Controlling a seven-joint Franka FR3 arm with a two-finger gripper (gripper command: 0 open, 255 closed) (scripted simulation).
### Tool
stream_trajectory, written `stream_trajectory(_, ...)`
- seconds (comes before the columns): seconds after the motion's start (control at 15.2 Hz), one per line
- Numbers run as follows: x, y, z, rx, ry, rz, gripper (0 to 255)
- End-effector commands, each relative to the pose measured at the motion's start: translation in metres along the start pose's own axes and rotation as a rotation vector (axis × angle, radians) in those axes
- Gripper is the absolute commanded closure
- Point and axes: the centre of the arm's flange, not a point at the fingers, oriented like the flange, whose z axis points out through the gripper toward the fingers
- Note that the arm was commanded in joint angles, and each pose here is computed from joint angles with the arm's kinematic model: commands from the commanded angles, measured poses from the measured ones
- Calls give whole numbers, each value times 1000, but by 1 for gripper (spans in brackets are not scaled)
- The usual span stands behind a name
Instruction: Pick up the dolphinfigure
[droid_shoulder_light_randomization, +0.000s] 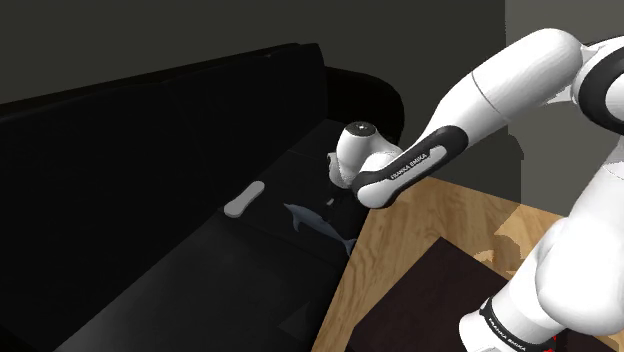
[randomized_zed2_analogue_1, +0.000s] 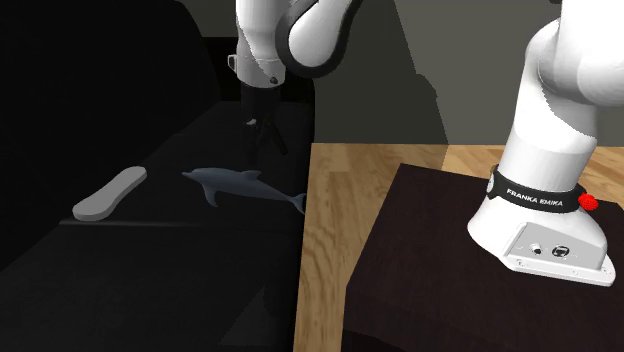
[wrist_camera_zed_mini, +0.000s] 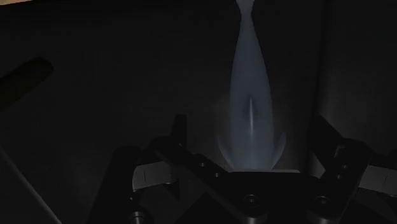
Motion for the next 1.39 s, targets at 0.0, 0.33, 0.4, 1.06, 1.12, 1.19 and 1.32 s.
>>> stream_trajectory(0.0,15,-8,16,-5,27,-18,0)
stream_trajectory(0.33,33,-18,49,-12,57,-39,0)
stream_trajectory(0.4,32,-18,54,-12,57,-39,0)
stream_trajectory(1.06,28,-21,77,-12,57,-39,255)
stream_trajectory(1.12,28,-21,77,-12,57,-39,255)
stream_trajectory(1.19,28,-21,77,-12,57,-39,255)
stream_trajectory(1.32,28,-21,77,-12,57,-39,255)
